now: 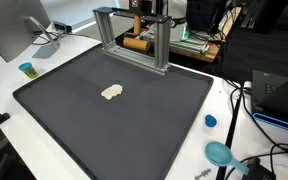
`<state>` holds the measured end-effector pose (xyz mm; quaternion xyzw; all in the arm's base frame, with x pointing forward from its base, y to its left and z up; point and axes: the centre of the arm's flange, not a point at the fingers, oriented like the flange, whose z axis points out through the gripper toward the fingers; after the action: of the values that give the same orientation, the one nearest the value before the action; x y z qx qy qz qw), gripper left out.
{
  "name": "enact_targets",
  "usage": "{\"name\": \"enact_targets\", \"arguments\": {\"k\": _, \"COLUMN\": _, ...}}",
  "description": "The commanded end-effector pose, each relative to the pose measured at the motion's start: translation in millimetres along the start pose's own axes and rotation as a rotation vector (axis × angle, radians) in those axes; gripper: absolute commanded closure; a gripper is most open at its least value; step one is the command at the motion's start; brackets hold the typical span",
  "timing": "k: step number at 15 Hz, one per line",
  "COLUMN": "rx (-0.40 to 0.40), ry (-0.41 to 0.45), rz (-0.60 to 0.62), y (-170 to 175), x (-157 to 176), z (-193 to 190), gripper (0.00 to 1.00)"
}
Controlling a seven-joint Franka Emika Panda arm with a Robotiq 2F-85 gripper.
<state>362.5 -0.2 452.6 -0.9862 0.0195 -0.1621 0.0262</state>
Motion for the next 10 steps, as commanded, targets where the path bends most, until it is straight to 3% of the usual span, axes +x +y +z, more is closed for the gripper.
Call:
{"name": "enact_targets", "arguments": {"k": 1, "rx": -0.020, "ry": -0.041, "rz": -0.066, "y": 11.3, "x": 1.5, "z": -6.0, "gripper": 0.78}}
{"name": "enact_targets", "arguments": {"k": 5, "rx": -0.042, "ry": -0.080, "rz": -0.093, "y": 24.9, "x": -6.5, "z": -4.5, "gripper": 0.78}}
{"name": "enact_targets", "arguments": {"k": 10, "rx": -0.008, "ry": -0.128, "rz": -0.062, "y": 30.8, "x": -16.0, "z": -12.2, "gripper": 0.78}}
